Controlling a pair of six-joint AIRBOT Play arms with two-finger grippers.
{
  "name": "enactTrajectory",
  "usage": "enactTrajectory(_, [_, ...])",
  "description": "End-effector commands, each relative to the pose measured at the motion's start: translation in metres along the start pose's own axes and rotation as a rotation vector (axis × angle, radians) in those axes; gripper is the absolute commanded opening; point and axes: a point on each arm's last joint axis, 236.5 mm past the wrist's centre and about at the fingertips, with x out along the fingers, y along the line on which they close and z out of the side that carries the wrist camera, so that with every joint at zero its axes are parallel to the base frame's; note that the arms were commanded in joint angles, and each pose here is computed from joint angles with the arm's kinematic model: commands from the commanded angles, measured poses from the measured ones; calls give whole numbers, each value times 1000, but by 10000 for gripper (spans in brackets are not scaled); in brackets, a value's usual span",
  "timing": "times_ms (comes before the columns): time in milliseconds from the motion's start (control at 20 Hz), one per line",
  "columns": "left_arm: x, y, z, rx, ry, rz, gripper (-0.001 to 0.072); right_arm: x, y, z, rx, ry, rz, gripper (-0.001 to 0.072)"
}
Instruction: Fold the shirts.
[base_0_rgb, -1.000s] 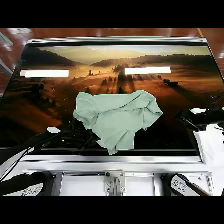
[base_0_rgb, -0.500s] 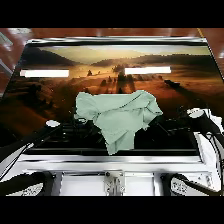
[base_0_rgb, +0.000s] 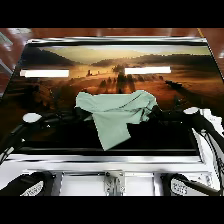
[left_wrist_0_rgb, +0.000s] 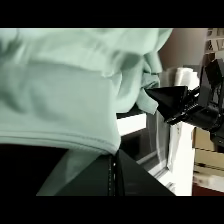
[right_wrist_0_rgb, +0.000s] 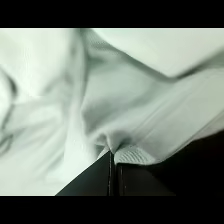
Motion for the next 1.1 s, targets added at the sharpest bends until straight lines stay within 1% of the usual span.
enactTrajectory(0, [-59, -56, 54, 287, -123, -4, 31, -75, 74, 35, -273, -133, 135, 65])
enactTrajectory(50, [-91, -89, 78, 398, -197, -9, 31, -114, 105, 47, -379, -215, 168, 65])
enactTrajectory(150, [-169, -165, 118, 605, -405, -9, 32, -212, 174, 61, -595, -458, 202, 65])
enactTrajectory(200, [-218, -211, 132, 707, -544, -7, 32, -265, 207, 61, -689, -600, 207, 65])
enactTrajectory(300, [-307, -290, 135, 887, -797, 29, 32, -375, 265, 43, -851, -921, 171, 65])
enactTrajectory(400, [-374, -341, 119, 1001, -997, 128, 33, -451, 294, 12, -960, -1153, 91, 65])
enactTrajectory(450, [-399, -355, 110, 1029, -1082, 208, 33, -475, 301, -5, -992, -1226, 45, 65])
enactTrajectory(550, [-433, -362, 98, 1030, -1203, 373, 33, -500, 298, -29, -985, -1294, -26, 65])
enactTrajectory(650, [-444, -352, 88, 1004, -1232, 508, 34, -505, 286, -42, -953, -1296, -84, 65])
enactTrajectory(700, [-441, -342, 85, 987, -1202, 554, 33, -501, 280, -46, -939, -1270, -104, 65])
enactTrajectory(800, [-423, -321, 82, 919, -1096, 561, 33, -479, 265, -49, -916, -1162, -127, 65])
enactTrajectory(900, [-406, -294, 81, 866, -978, 581, 34, -444, 241, -47, -873, -978, -159, 65])
enactTrajectory(1050, [-380, -230, 93, 720, -822, 586, 34, -387, 185, -28, -723, -683, -233, 65])
